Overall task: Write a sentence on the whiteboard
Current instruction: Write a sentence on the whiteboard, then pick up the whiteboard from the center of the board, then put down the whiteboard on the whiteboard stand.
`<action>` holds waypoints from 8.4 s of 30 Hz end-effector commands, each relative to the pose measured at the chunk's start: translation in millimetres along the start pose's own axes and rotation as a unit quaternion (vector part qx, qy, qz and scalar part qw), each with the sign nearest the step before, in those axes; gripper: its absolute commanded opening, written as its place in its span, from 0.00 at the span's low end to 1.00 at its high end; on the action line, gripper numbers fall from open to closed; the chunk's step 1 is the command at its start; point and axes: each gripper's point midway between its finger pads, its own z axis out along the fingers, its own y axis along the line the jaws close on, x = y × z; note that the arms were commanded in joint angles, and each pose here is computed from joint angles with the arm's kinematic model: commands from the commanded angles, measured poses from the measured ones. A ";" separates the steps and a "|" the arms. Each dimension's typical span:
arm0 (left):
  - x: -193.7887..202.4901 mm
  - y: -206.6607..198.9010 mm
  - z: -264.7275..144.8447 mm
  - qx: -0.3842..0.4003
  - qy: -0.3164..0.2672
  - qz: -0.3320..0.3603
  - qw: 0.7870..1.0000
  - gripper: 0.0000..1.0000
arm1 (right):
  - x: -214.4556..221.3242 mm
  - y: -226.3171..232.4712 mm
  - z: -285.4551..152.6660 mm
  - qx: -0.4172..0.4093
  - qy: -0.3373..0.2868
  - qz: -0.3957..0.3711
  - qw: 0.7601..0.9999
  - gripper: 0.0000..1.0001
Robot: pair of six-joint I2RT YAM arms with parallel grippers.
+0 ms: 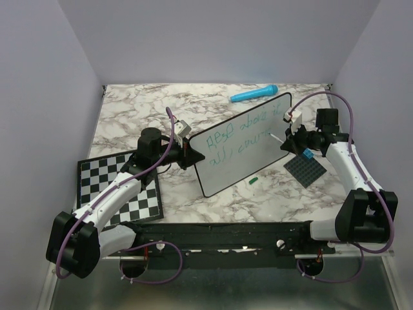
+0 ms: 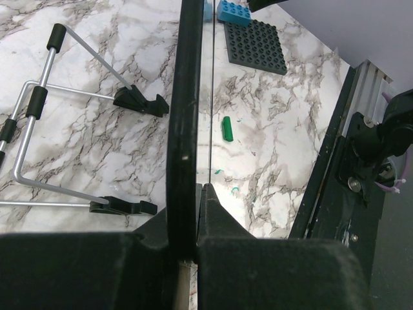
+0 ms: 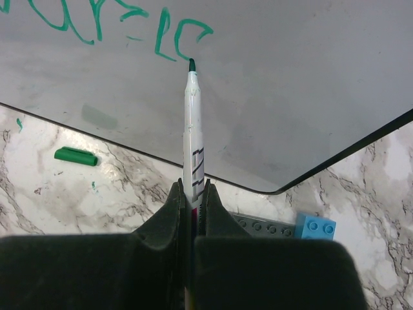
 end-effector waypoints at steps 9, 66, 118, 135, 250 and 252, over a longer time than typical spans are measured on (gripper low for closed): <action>44.8 20.1 -2.1 -0.035 0.071 0.006 0.997 0.00 | -28.1 -19.9 -7.8 0.032 -0.033 -0.004 0.999 0.01; 44.5 20.2 -1.9 -0.034 0.071 0.008 0.997 0.00 | -22.6 -10.9 -19.6 0.034 -0.023 0.012 0.999 0.01; 46.1 20.6 -1.3 -0.033 0.074 0.006 0.997 0.00 | -9.7 -6.9 -6.9 -0.004 -0.014 0.030 0.999 0.00; 45.7 20.8 -1.4 -0.034 0.073 0.008 0.997 0.00 | 4.8 -33.5 -9.8 0.054 0.021 0.047 0.997 0.01; -119.4 56.5 -58.1 0.076 -0.095 -0.013 0.992 0.00 | -36.7 70.1 -100.9 -0.010 -0.180 0.105 0.978 0.01; -118.7 55.3 -58.5 0.077 -0.096 -0.012 0.992 0.00 | -36.3 70.3 -100.6 -0.011 -0.180 0.105 0.978 0.00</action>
